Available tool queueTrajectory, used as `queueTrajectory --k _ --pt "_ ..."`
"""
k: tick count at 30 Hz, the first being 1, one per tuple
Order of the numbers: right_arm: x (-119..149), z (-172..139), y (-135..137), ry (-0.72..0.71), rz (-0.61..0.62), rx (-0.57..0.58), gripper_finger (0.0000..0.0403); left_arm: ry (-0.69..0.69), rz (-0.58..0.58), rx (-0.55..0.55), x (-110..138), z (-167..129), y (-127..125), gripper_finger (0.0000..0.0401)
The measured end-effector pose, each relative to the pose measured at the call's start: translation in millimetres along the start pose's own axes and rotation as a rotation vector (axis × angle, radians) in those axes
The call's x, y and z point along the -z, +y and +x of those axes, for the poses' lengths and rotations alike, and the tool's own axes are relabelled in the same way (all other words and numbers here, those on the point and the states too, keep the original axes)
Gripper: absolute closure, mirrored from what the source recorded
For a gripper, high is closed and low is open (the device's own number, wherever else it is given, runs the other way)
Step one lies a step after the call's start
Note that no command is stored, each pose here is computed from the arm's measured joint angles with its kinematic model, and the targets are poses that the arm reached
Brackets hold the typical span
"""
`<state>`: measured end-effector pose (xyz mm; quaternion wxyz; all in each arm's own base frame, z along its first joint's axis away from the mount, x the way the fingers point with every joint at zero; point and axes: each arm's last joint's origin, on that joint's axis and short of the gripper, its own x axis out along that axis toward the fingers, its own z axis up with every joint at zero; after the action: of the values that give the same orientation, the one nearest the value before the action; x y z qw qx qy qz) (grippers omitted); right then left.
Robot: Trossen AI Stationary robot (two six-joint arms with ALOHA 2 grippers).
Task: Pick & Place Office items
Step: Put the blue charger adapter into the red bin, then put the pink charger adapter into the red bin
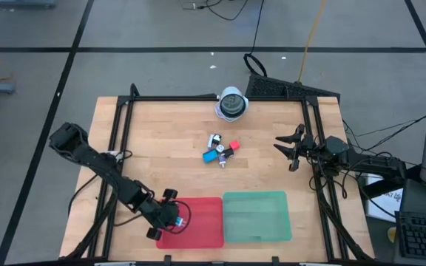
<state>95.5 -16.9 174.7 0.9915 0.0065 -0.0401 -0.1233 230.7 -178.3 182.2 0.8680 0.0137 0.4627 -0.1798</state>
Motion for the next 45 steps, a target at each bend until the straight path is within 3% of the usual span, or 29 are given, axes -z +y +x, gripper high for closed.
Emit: queueTrajectory --k 7,14,24,32,40,45 --pt "0 0 0 0.0 0.0 0.0 0.0277 0.003 -0.012 0.005 0 0 0 0.025" --pt "0 0 0 0.0 0.0 0.0 0.0277 -0.007 -0.069 0.003 -1 0 0 0.0263" --pt "0 0 0 0.0 0.0 0.0 0.0277 0.008 -0.131 -0.005 1 0 0 0.0207" --pt "0 0 0 0.0 0.0 0.0 0.0277 0.016 -0.148 -0.018 3 -1 2 0.022" --pt "0 0 0 0.0 0.0 0.0 0.0277 -0.174 -0.167 0.001 -15 -43 9 0.0264" --pt "0 0 0 0.0 0.0 0.0 0.0277 -0.471 -0.228 -0.044 -35 -83 18 0.0284"
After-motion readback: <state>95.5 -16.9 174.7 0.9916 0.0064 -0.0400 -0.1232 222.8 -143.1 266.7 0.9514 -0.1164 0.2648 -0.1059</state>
